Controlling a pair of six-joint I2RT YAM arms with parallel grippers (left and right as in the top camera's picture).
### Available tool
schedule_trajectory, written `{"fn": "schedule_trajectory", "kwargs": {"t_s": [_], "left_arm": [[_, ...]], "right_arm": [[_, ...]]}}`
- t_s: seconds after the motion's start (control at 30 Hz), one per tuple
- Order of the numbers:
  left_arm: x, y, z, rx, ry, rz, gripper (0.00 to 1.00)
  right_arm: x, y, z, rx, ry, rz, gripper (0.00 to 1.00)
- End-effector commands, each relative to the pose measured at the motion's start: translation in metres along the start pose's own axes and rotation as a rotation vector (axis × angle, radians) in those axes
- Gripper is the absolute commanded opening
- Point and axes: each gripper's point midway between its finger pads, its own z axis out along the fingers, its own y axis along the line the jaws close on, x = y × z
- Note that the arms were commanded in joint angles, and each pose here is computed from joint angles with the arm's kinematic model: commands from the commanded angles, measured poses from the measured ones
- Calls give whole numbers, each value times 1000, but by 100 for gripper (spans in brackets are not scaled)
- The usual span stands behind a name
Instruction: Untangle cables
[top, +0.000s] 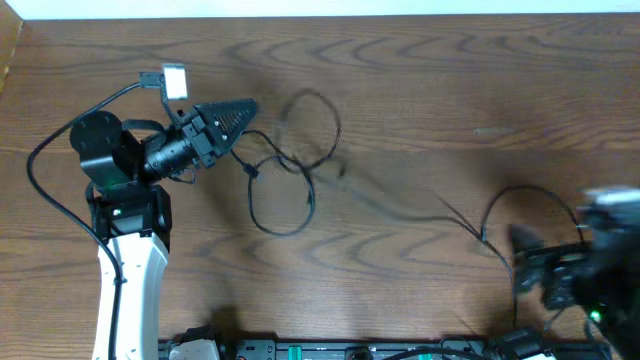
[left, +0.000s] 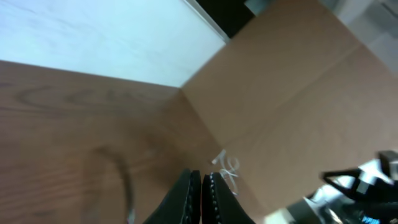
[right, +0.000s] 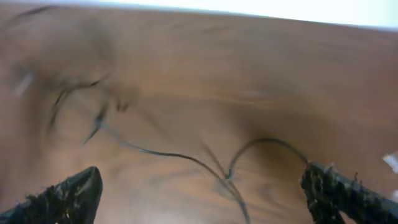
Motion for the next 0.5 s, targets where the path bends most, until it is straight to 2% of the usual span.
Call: {"fn": "schedule_trajectory", "kwargs": {"t_s": [0.0, 0.17, 0.37, 0.47], "left_arm": [[6, -33, -4, 85, 60, 7, 7], [8, -48, -7, 102, 62, 45, 8], [8, -57, -10, 108, 57, 71, 7], [8, -57, -10, 108, 58, 71, 7]], "right_arm": [[15, 54, 25, -331, 103, -273, 99], [43, 53, 78, -348, 325, -258, 94], [82, 53, 133, -372, 592, -213, 82], [94, 65, 155, -423, 677, -206, 80]]}}
